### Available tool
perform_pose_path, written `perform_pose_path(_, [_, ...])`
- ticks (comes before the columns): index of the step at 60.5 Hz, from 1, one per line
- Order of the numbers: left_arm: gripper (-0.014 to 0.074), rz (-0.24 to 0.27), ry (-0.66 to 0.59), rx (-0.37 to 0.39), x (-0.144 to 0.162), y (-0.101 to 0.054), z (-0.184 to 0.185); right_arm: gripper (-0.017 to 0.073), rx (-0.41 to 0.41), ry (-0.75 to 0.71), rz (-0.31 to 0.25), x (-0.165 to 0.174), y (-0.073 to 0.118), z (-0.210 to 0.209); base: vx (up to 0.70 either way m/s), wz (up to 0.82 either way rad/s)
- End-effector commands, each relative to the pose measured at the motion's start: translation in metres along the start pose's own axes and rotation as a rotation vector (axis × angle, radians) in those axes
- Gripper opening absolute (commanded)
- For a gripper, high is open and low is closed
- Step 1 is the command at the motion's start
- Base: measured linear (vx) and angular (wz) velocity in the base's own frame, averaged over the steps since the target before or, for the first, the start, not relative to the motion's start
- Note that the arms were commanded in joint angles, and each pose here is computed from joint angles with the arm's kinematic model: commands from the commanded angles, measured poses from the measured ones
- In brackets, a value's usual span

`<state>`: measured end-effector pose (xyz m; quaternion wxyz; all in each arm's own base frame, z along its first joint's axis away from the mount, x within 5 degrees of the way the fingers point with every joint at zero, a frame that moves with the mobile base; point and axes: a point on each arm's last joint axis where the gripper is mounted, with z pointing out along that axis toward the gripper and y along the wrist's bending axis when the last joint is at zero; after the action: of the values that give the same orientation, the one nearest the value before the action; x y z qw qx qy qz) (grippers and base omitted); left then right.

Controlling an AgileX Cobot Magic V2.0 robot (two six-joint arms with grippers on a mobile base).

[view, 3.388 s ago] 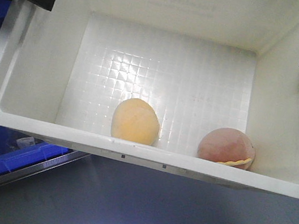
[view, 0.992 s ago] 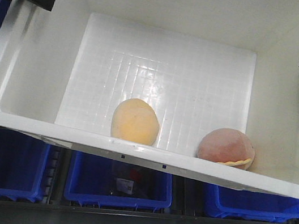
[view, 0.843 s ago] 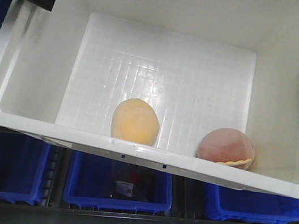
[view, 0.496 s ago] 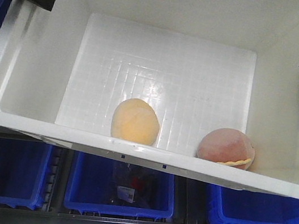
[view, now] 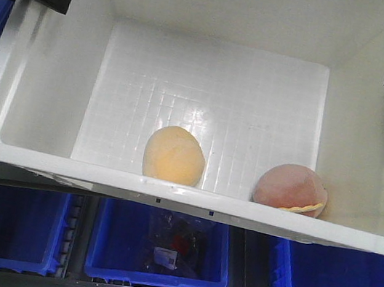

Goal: Place moving items into box and shelve
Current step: 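Hold the crate steady with both grippers as the base nears the blue-bin rack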

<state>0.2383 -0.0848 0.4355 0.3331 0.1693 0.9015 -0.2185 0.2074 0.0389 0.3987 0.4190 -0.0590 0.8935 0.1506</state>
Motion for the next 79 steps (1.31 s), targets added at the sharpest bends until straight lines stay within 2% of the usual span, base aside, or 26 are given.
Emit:
perform_pose_path(1, [-0.0006, -0.006, -0.196, 0.171, -0.0151, -0.029, -0.0262, -0.0006, -0.098, -0.203, 0.05, -0.0214, 0.015, -0.0206, 0.05, 0.06])
perform_pose_path(79, [-0.0006, -0.006, -0.196, 0.171, -0.0151, -0.029, -0.0262, -0.0006, -0.096, -0.209, 0.051, -0.0221, 0.0147, -0.0201, 0.01, 0.01])
